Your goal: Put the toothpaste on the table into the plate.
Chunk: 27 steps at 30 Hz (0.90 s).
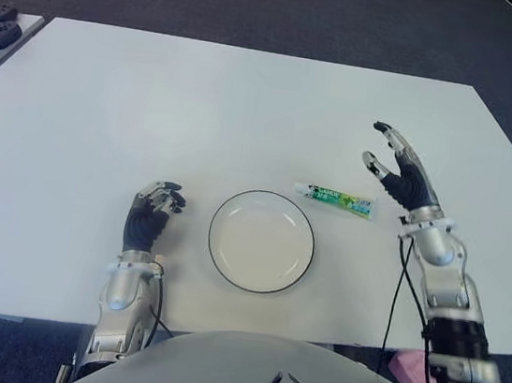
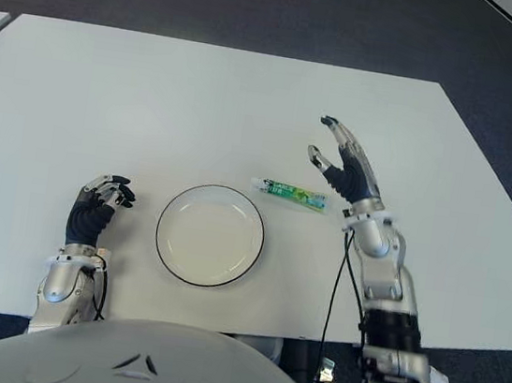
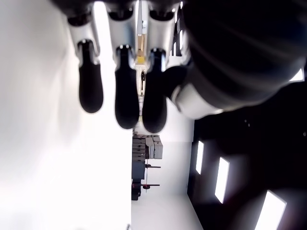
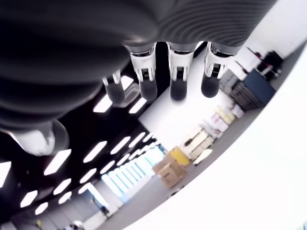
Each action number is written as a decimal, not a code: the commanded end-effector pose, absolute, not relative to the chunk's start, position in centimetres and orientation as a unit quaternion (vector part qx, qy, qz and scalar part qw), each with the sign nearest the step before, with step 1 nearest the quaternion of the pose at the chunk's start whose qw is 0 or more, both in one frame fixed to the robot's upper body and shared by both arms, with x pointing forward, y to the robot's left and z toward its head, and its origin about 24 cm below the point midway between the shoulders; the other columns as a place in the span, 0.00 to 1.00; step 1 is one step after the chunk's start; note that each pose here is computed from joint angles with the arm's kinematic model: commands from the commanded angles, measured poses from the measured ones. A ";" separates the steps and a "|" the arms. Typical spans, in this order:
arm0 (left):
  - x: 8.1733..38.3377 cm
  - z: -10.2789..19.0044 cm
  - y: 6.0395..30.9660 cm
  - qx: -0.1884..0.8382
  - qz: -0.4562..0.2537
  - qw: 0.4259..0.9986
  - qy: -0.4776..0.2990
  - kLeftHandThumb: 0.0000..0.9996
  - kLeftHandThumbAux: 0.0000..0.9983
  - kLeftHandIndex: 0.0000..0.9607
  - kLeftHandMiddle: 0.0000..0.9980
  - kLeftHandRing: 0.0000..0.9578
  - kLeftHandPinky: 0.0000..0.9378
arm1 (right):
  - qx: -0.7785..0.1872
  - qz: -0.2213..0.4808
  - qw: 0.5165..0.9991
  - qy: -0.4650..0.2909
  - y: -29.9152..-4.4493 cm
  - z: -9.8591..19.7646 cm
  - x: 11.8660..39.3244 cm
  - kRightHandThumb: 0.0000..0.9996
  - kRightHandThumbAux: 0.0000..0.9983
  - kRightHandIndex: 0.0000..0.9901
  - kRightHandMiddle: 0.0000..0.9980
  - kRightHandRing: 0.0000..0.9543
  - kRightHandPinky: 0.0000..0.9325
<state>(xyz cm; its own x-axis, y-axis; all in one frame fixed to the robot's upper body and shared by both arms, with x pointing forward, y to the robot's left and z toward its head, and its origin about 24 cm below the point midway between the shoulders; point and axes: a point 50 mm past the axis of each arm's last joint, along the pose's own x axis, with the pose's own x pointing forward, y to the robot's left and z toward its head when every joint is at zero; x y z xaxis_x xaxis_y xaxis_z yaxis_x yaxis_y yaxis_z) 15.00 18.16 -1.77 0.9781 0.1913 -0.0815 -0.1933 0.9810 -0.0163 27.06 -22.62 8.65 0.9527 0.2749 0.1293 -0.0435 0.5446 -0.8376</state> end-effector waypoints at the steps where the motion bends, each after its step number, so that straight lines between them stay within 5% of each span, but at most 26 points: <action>1: 14.8 -2.3 17.8 -0.016 0.094 0.994 0.055 0.70 0.72 0.45 0.56 0.57 0.55 | -0.534 0.123 0.827 -0.127 -22.8 8.6 28.2 0.56 0.14 0.00 0.00 0.00 0.00; 27: 14.7 -2.0 17.4 -0.015 0.103 0.992 0.065 0.70 0.72 0.45 0.56 0.57 0.55 | -0.631 0.262 0.715 -0.149 -20.9 9.1 29.4 0.57 0.12 0.00 0.00 0.00 0.00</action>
